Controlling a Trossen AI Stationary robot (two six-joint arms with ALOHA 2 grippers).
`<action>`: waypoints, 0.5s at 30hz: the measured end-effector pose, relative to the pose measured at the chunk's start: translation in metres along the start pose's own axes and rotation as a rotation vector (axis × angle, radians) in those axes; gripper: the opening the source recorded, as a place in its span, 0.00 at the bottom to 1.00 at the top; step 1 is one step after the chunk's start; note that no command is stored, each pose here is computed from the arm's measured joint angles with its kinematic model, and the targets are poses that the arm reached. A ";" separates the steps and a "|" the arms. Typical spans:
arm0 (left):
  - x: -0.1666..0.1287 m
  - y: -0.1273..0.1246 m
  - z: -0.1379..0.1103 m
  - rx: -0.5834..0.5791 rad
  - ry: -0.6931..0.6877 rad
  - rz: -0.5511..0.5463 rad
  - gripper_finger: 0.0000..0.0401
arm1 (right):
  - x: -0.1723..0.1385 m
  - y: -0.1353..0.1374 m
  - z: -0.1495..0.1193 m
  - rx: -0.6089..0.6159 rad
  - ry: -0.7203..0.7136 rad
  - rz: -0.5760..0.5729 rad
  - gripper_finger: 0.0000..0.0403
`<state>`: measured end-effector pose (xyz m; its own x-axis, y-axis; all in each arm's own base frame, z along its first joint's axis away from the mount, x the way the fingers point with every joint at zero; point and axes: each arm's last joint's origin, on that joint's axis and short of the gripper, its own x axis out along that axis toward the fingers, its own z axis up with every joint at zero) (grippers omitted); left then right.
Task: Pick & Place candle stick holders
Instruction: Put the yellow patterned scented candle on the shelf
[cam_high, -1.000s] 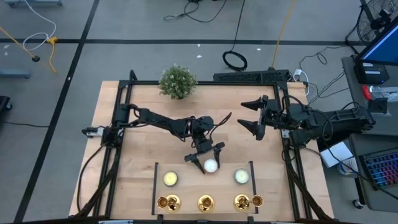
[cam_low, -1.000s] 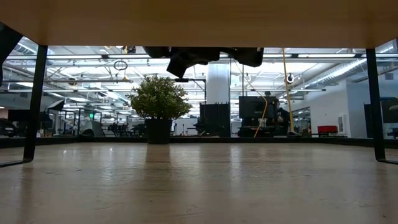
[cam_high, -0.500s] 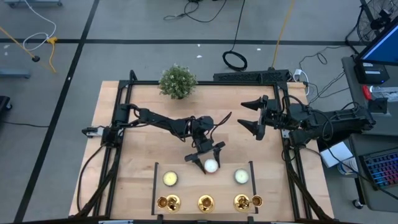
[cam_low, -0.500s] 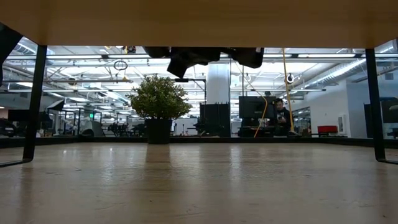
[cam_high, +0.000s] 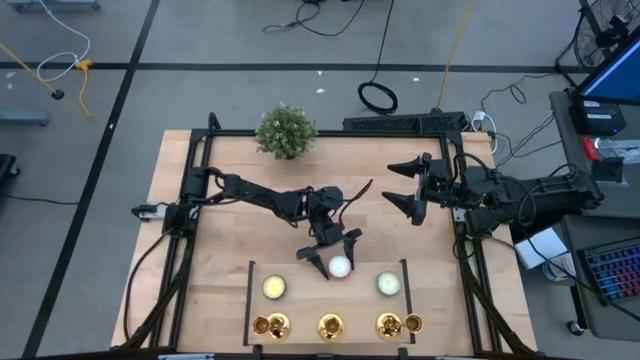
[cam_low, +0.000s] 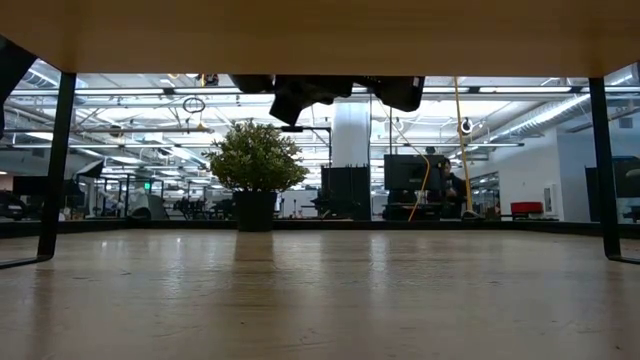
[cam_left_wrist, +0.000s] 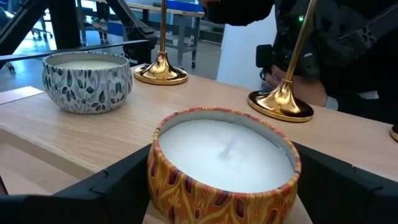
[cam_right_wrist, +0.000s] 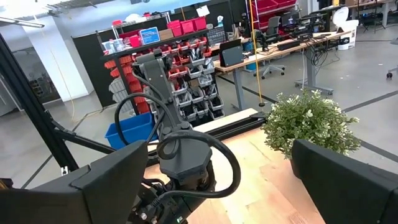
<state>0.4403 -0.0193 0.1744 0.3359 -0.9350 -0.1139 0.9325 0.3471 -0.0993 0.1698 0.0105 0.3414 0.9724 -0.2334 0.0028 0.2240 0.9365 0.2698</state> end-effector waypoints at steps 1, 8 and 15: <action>0.000 0.000 0.001 0.000 -0.002 0.002 0.85 | 0.000 0.000 0.000 0.000 0.000 0.000 0.98; 0.003 0.001 0.005 -0.022 -0.022 0.022 0.84 | 0.000 0.000 0.000 -0.001 0.001 0.000 0.98; 0.006 0.001 0.007 -0.003 -0.027 0.050 0.90 | 0.000 0.000 -0.001 -0.003 0.008 0.002 0.98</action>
<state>0.4438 -0.0247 0.1807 0.3854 -0.9182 -0.0918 0.9143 0.3934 -0.0967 0.1697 0.0106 0.3407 0.9733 -0.2296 -0.0044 0.2224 0.9377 0.2669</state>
